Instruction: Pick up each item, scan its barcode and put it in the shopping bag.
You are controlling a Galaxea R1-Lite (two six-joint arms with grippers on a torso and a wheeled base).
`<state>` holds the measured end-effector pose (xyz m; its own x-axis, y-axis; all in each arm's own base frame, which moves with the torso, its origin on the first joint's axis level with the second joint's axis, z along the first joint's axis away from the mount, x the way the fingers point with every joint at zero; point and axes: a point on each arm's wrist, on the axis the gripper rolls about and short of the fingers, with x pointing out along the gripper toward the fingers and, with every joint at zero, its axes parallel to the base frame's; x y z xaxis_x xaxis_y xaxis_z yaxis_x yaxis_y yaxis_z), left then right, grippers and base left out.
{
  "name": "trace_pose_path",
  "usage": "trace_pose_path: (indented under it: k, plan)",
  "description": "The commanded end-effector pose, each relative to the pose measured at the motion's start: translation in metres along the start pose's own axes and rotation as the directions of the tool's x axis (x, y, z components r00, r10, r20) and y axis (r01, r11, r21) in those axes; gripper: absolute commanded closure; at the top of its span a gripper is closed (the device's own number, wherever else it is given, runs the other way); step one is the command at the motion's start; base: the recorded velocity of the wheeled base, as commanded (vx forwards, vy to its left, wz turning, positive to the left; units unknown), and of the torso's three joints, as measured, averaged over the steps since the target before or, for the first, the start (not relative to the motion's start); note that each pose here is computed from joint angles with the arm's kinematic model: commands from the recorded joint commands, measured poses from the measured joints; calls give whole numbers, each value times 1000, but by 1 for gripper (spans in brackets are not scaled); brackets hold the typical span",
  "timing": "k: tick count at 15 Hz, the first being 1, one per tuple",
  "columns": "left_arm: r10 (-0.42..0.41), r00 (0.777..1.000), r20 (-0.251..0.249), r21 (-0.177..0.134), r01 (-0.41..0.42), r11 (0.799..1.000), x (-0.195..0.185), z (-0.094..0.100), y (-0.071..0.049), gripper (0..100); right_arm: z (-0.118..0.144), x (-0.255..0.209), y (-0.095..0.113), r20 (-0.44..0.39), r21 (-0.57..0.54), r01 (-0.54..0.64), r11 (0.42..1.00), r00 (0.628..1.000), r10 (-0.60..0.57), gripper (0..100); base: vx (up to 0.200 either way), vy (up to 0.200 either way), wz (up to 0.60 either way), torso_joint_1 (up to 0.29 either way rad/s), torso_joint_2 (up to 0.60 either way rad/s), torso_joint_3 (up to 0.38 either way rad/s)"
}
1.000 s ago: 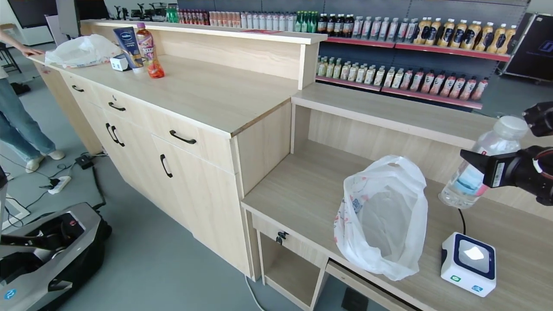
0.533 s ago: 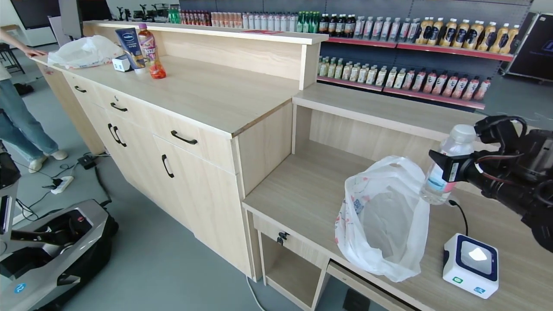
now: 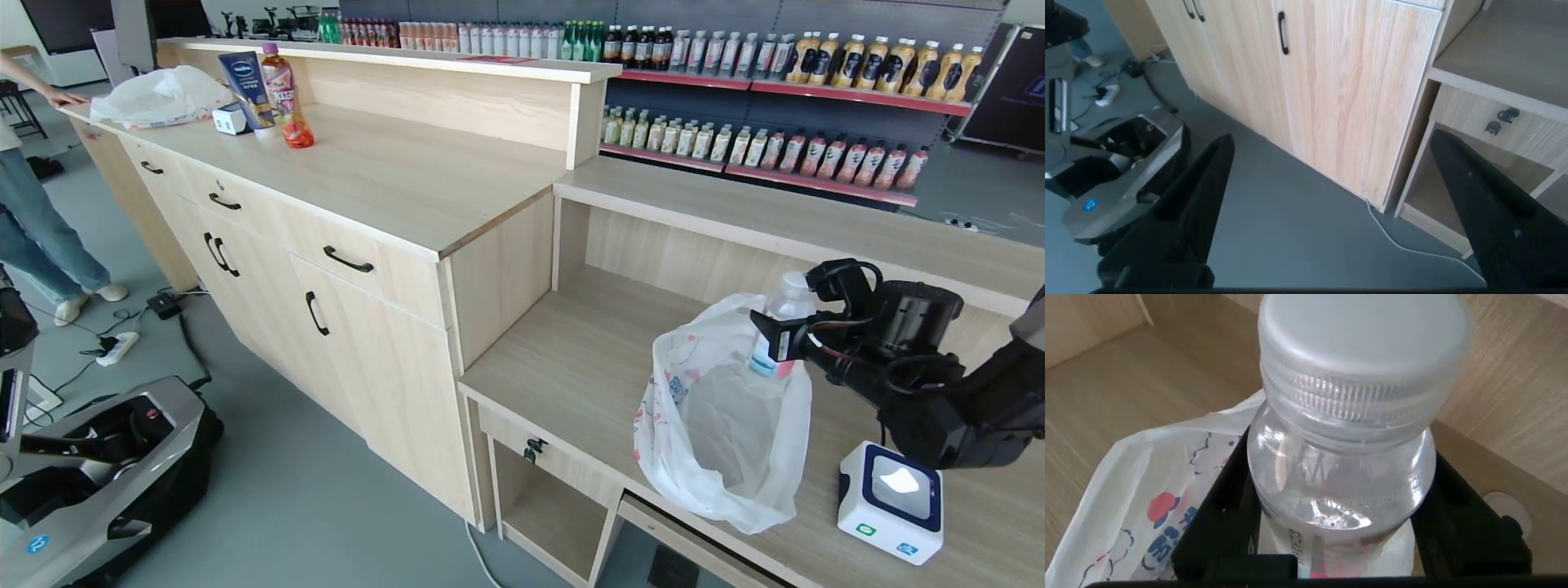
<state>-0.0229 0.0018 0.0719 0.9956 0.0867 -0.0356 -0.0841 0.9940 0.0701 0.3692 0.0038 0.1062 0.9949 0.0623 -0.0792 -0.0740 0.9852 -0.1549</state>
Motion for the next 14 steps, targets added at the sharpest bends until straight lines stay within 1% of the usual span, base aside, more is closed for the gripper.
trace_pose_path:
  k: [1,4,5,8,12,14]
  plan:
    - [1,1000,0,0,-1,1000,0,0,0,0,-11,16,10,-7,0,-25,1000,1000,25,100,0,0,0,0,0,0]
    - [1,1000,0,0,-1,1000,0,0,0,0,-14,25,16,14,-1,-40,999,999,40,100,0,0,0,0,0,0]
    - [1,1000,0,0,-1,1000,0,0,0,0,-19,31,19,16,-2,-44,999,999,44,100,0,0,0,0,0,0]
    - [1,1000,0,0,-1,1000,0,0,0,0,-29,47,20,33,-7,-43,999,999,43,100,0,0,0,0,0,0]
    - [1,1000,0,0,-1,1000,0,0,0,0,-36,62,21,55,-10,-39,999,998,40,100,0,0,0,0,0,0]
    - [1,1000,0,0,-1,1000,0,0,0,0,-45,74,21,64,-13,-33,999,997,34,100,0,0,0,0,0,0]
